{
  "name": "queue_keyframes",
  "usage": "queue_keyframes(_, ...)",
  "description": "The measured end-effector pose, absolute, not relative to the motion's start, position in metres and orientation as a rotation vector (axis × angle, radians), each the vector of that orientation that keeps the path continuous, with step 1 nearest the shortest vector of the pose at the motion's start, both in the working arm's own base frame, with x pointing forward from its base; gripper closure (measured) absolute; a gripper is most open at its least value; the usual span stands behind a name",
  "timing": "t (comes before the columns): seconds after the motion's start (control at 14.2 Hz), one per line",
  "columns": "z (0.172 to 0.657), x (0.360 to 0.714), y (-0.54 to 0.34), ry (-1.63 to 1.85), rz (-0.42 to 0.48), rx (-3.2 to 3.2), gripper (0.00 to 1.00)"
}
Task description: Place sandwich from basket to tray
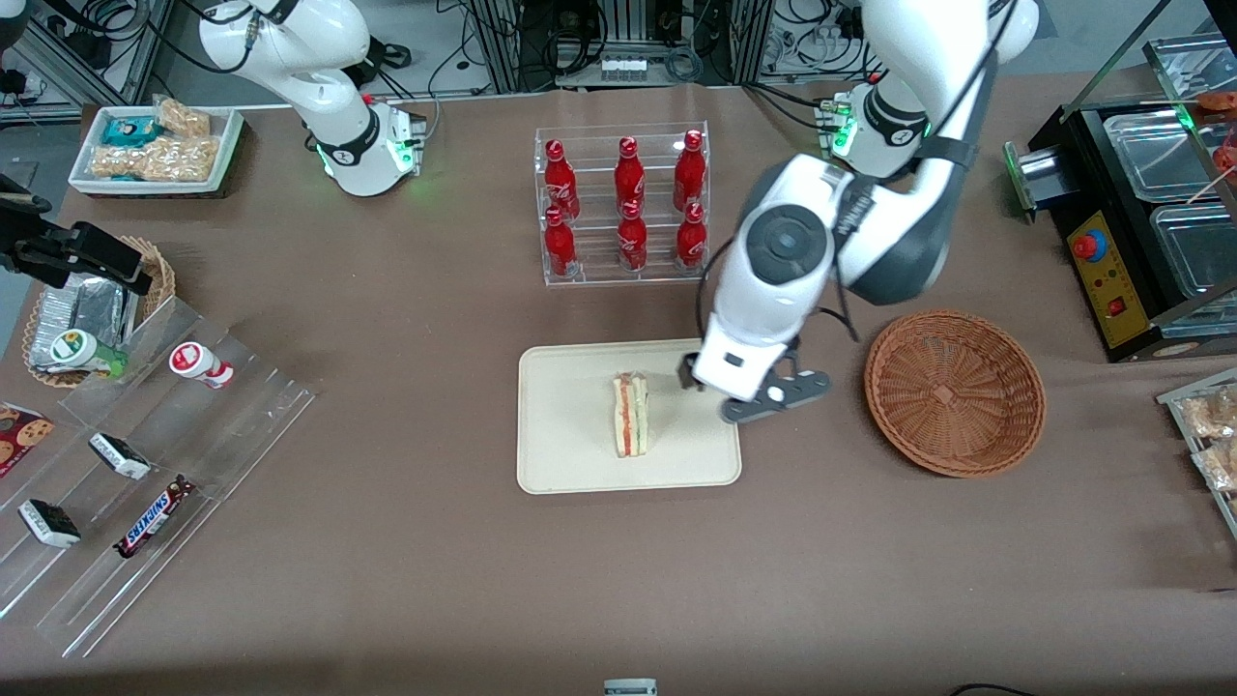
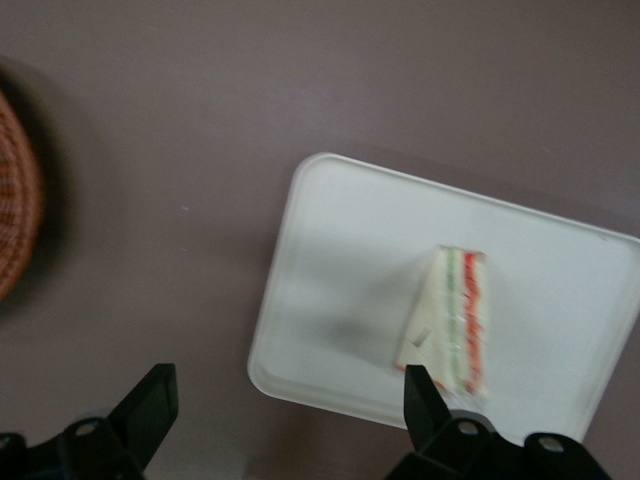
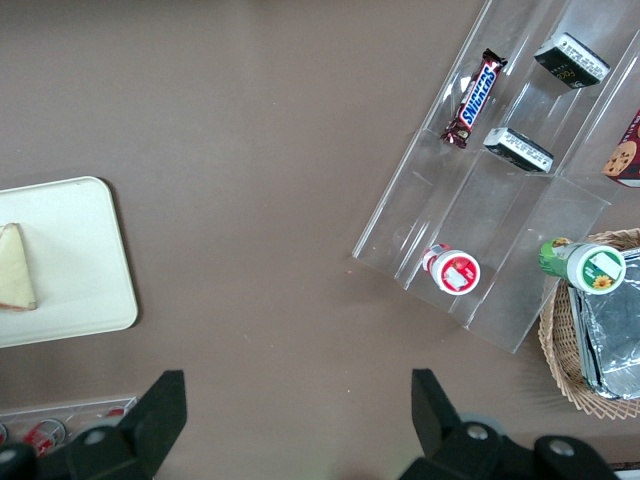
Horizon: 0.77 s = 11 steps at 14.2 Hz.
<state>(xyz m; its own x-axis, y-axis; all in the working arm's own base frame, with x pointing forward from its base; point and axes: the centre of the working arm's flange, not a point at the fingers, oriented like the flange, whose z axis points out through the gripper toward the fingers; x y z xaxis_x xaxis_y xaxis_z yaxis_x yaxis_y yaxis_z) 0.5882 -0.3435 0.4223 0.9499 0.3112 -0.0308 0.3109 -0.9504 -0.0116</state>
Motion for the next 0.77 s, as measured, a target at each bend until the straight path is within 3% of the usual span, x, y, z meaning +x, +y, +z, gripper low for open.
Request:
queue_keyframes(0.35, 0.447, 0.622, -0.196, -0.433, 0.087, -3.11, 0.0)
queue_keyframes(0.77, 0.501, 0.614, -0.075, -0.271, 0.139, -3.145, 0.0)
